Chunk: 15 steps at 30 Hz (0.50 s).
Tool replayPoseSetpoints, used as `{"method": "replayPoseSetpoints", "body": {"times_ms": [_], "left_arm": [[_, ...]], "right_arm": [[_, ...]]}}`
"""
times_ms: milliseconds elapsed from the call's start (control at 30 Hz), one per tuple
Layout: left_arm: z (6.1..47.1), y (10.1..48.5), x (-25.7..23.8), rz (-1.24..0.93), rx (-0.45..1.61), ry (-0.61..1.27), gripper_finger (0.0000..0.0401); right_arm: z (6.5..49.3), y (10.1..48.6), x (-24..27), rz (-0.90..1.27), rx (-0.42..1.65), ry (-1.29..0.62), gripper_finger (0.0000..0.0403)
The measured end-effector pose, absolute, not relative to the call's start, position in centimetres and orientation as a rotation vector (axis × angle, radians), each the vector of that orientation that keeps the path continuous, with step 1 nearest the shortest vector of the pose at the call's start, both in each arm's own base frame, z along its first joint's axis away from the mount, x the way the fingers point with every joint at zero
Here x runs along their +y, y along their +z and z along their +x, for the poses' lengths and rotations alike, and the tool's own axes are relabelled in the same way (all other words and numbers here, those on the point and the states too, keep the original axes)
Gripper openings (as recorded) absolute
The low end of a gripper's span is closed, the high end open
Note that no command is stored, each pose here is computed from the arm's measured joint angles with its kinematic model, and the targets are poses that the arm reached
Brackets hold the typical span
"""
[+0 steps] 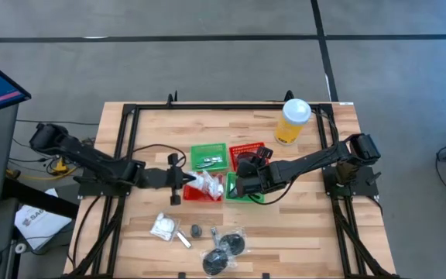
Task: Pick & Place Travel size toiletries
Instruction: Put the white cotton pack into the left red basket
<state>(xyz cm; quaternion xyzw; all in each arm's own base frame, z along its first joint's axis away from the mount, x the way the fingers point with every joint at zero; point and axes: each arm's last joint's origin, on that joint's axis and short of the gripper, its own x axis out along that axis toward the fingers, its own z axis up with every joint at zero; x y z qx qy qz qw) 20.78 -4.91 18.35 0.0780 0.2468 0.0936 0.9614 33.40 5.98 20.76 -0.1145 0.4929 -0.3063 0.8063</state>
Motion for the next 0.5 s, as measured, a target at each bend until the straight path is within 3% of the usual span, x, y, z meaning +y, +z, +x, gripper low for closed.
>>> {"method": "replayPoseSetpoints", "body": {"times_ms": [500], "left_arm": [[23.5,16.3,-3.0,0.212,0.512,0.071,0.0]], "right_arm": [[33.4,20.8,6.0,-0.245,1.055,-0.656,0.0108]]}}
